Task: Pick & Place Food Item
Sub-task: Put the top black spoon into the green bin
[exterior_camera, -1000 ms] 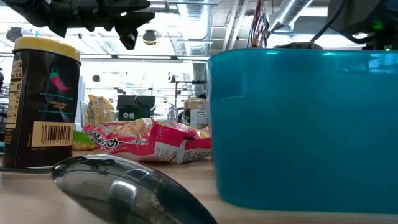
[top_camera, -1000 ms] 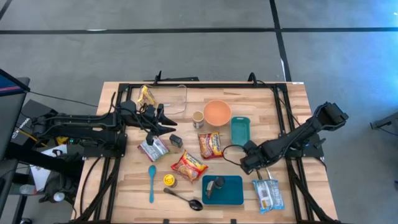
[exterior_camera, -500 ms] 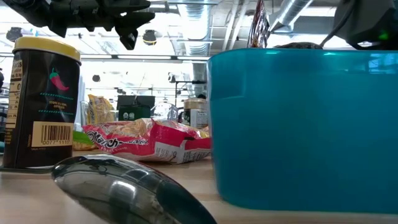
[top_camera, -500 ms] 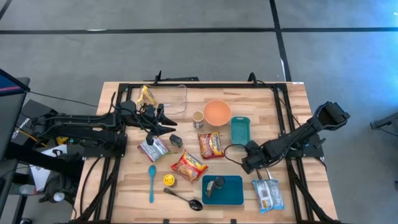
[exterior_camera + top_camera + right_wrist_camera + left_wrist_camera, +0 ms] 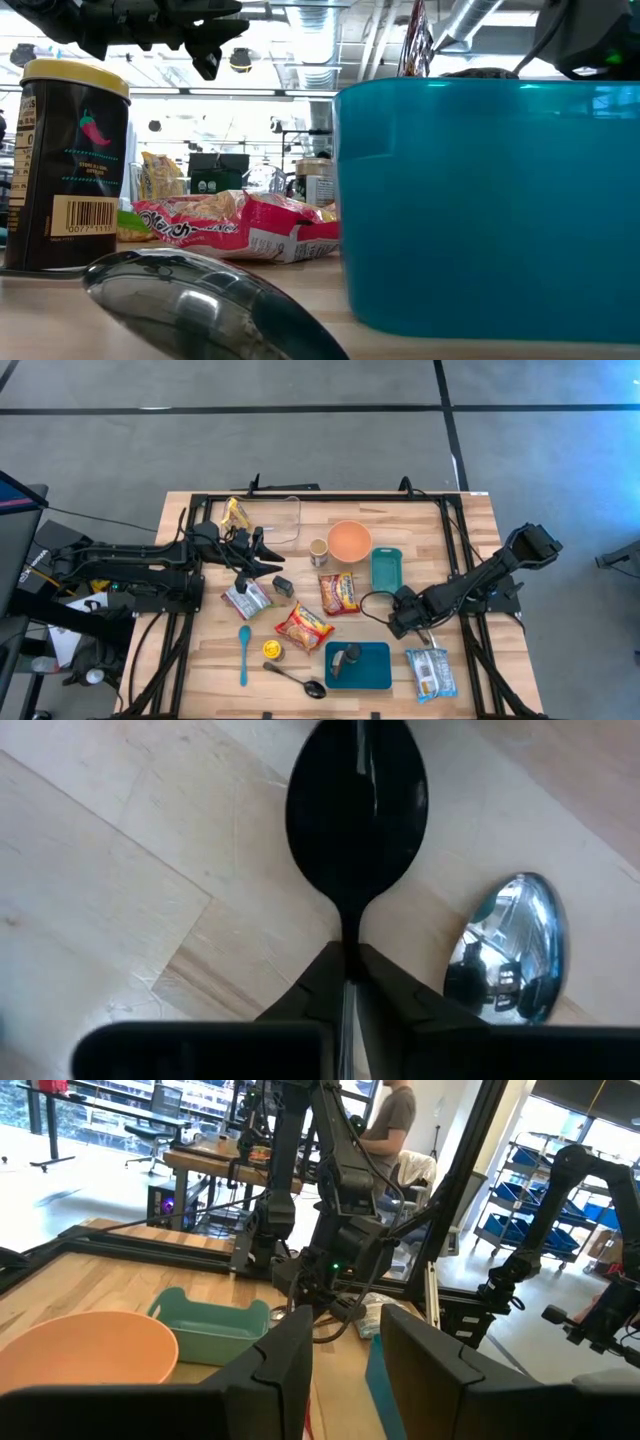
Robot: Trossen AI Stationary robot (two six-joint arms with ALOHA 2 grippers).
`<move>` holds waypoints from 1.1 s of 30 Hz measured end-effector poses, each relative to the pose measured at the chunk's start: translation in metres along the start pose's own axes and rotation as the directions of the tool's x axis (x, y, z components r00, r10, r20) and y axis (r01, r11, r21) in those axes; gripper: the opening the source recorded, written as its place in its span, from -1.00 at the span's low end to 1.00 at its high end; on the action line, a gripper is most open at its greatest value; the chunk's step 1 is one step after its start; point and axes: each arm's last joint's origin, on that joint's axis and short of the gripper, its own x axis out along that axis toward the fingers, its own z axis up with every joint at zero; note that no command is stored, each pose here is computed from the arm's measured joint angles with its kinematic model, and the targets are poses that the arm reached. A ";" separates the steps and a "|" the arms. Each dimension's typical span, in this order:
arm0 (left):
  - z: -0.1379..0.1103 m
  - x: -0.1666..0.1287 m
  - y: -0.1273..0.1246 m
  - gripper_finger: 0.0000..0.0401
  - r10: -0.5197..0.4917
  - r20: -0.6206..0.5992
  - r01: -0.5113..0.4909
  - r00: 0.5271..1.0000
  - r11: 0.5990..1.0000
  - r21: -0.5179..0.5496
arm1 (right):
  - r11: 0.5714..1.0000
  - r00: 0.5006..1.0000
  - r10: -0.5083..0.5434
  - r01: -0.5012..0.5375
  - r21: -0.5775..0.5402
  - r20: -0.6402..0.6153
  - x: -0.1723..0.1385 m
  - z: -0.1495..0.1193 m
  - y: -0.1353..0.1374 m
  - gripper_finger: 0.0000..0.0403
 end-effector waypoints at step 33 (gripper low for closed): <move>0.000 0.000 0.000 -0.42 0.000 0.000 0.000 1.000 1.000 0.000 | 0.987 0.998 0.016 -0.004 -0.161 0.068 -0.057 -0.004 0.034 -0.98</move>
